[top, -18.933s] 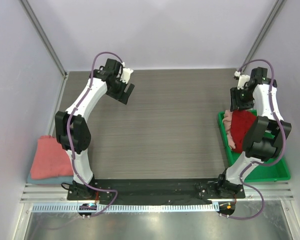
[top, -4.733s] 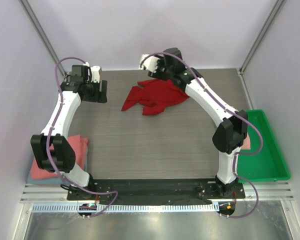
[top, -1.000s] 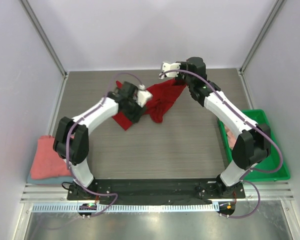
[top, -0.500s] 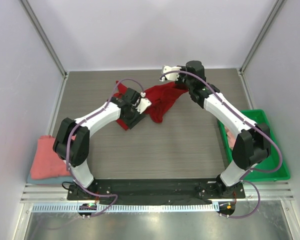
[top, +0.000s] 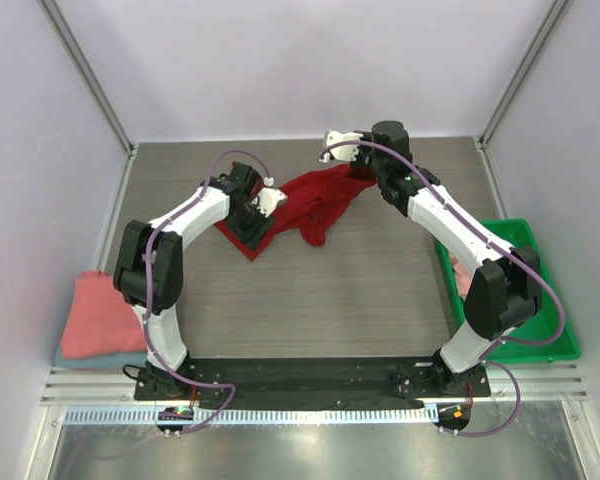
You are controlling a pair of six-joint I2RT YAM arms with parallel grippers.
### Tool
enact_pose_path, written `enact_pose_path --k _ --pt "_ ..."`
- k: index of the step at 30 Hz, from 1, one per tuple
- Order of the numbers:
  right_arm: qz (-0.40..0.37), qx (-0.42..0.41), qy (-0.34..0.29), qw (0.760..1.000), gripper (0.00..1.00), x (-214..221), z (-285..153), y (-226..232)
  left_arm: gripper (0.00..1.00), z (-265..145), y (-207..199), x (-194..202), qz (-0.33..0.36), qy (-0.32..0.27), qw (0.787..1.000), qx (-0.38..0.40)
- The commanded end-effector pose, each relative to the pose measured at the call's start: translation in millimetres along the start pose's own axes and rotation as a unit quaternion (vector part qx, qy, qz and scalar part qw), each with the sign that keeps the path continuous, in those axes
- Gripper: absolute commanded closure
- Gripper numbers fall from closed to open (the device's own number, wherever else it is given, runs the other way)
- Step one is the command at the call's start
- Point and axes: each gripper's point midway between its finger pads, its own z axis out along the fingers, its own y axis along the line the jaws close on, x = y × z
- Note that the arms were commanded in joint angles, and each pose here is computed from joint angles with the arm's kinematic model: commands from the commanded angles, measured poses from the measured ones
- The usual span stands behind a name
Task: Fold and stack the t-shirts
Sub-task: Flatten the tshirt out
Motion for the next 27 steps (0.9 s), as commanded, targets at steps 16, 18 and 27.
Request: enact_pose_path --k 16,18,27 --pt "0.014 0.024 -0.004 1.0 0.99 -8.0 -0.3 -17.4 0.6 26.0 -5.9 9.6 -0.007 0.03 0.998 0.061" --pt "0.015 0.024 -0.005 1.0 0.99 -8.4 -0.2 -17.6 0.64 26.1 -6.4 7.8 -0.009 0.029 0.997 0.066" --pt "0.014 0.023 -0.004 1.0 0.99 -8.1 2.1 -15.8 0.63 9.6 -10.9 3.2 -0.005 0.016 0.997 0.07"
